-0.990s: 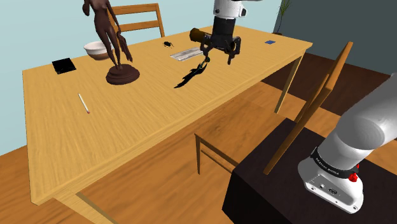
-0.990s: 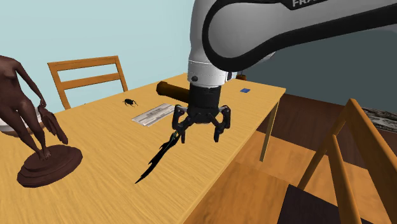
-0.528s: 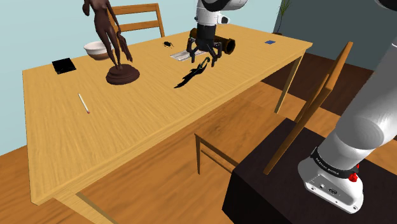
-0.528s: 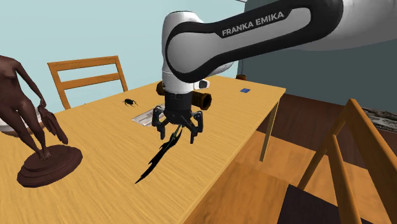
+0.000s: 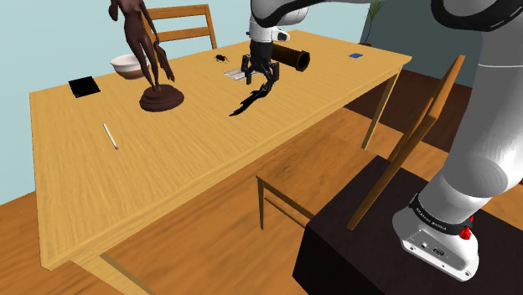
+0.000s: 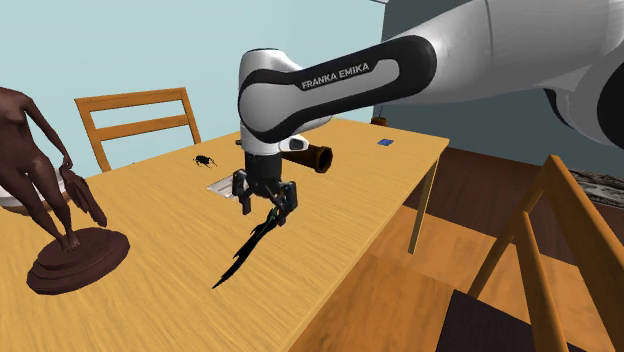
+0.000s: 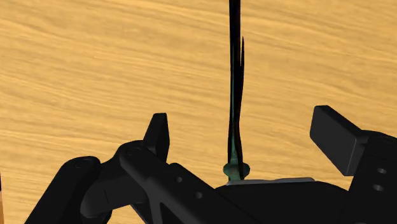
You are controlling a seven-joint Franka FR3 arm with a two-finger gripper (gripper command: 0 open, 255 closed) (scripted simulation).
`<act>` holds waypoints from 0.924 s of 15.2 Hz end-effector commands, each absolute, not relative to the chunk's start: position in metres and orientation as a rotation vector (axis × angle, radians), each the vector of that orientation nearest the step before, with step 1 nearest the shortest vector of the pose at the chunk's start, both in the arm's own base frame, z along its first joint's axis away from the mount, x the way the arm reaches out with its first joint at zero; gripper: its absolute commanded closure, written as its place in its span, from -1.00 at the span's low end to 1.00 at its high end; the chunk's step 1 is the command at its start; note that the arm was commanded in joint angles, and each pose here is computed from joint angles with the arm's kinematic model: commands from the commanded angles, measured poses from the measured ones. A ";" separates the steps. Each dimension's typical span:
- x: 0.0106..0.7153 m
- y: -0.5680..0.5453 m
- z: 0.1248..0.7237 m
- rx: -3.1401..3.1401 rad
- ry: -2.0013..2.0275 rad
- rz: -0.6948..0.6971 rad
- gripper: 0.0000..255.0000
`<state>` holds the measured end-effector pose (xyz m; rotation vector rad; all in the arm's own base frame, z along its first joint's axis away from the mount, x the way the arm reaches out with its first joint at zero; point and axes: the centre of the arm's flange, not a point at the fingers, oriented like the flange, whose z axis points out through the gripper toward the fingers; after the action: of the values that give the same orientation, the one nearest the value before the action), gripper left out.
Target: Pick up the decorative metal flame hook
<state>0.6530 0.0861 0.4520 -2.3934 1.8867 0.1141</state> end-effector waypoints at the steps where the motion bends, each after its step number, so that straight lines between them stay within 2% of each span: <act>1: 0.656 0.085 0.441 -2.387 1.896 0.114 -1.00; 7: 0.656 0.085 0.417 -2.387 1.896 0.114 -1.00; 8: 0.656 0.085 0.417 -2.387 1.896 0.114 1.00; 14: 0.656 0.085 0.417 -2.387 1.896 0.114 1.00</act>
<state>0.6563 0.0847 0.4170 -2.3866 1.8956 0.1143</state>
